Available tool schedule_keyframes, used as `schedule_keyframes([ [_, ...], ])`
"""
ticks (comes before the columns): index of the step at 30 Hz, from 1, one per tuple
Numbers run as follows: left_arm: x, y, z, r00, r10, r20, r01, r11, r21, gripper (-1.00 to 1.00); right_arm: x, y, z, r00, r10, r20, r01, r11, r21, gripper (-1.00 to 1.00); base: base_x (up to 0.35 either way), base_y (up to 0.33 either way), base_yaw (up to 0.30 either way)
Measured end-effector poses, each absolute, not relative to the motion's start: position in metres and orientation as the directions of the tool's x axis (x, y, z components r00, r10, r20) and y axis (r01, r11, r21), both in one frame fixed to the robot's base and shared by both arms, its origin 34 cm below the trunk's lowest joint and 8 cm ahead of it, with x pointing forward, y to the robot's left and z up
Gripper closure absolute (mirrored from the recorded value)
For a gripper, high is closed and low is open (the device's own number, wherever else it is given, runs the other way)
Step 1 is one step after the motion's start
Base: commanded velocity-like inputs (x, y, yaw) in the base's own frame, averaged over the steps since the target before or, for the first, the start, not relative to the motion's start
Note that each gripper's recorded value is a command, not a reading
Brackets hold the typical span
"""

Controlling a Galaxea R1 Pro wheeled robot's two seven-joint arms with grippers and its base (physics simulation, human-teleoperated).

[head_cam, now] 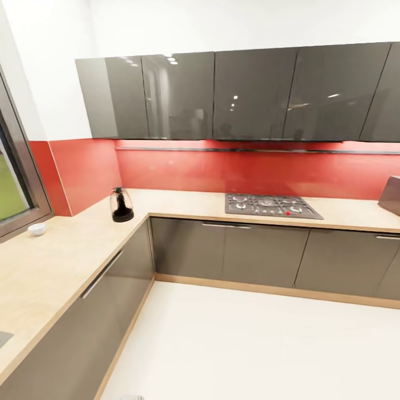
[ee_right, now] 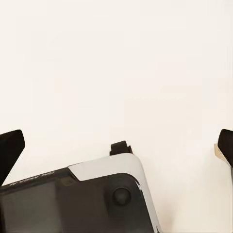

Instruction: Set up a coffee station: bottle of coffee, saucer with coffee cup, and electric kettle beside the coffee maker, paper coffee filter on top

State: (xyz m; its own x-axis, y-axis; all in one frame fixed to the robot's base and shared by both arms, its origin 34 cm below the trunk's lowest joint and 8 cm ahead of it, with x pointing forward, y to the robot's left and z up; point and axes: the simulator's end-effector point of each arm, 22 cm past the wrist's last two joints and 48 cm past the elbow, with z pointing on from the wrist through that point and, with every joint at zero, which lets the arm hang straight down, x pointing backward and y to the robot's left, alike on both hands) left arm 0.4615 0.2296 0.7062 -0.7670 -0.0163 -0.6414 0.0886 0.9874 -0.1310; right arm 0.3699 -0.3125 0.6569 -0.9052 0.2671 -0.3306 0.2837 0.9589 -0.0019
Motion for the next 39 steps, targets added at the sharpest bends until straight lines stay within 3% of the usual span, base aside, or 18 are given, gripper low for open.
schedule_keyframes([
  [13,0.4614,0.2295,0.7062,-0.767,-0.016,-0.641,0.089,0.987,-0.131,-1.0,0.3699,-0.3133,0.657,-0.905,0.268,-0.331,0.285,0.959,-0.003,-1.0,0.337,-0.083,0.005],
  [24,0.4614,0.2296,0.7062,-0.767,-0.016,-0.641,0.088,0.987,-0.131,-1.0,0.3698,-0.3134,0.657,-0.905,0.268,-0.331,0.285,0.959,-0.003,-1.0,0.337,-0.083,0.216],
  [39,0.4604,0.2295,0.7057,-0.768,-0.016,-0.64,0.088,0.987,-0.131,-1.0,0.3699,-0.3122,0.6569,-0.905,0.268,-0.33,0.284,0.959,-0.002,-1.0,0.337,-0.083,0.015],
])
